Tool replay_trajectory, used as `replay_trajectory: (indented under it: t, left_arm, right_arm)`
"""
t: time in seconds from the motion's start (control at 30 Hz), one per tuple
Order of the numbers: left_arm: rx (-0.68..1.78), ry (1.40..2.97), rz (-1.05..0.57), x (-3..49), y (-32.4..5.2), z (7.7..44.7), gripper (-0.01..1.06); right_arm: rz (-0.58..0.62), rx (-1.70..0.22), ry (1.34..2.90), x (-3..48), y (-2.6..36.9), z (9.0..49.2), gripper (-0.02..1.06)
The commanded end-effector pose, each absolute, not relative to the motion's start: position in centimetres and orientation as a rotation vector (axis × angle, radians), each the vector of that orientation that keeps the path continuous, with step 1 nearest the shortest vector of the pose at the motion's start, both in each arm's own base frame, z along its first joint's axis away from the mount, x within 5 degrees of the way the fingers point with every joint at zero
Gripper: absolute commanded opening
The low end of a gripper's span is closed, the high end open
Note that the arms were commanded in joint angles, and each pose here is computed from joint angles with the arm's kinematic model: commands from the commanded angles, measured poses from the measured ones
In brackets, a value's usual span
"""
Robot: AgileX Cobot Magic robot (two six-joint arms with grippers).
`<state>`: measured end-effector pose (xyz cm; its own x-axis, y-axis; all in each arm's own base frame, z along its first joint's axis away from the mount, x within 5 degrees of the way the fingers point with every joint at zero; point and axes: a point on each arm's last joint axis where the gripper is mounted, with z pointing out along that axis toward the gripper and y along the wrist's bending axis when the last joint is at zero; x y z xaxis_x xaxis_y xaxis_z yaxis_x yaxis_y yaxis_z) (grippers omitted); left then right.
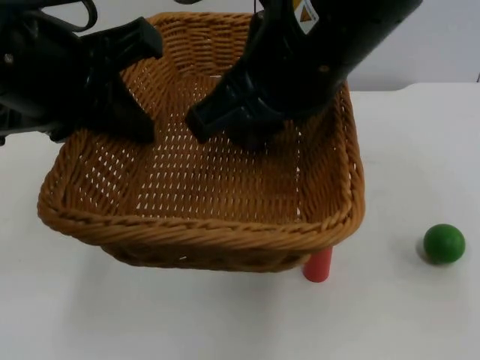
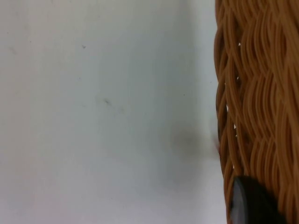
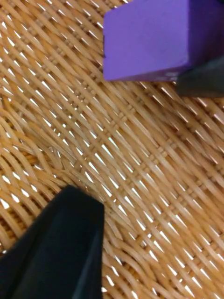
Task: Pick up the basket with the left hand and place the triangular block into the basket with the right hand.
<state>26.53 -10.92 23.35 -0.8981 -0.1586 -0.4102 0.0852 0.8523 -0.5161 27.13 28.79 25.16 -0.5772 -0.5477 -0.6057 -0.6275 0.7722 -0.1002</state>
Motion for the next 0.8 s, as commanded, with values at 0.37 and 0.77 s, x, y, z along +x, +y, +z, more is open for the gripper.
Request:
replay_trajectory:
  t: [0.37,0.77]
  left_arm:
    - [-0.094,2.55,-0.782,26.5,-11.1,23.9,0.01]
    - [-0.089,2.55,-0.778,26.5,-11.1,23.9,0.01]
  right_arm:
    - [0.204,-0.901,2.236,26.8,28.8,26.7,1.05]
    - [0.166,-0.652,1.971,24.4,23.4,37.4,1.05]
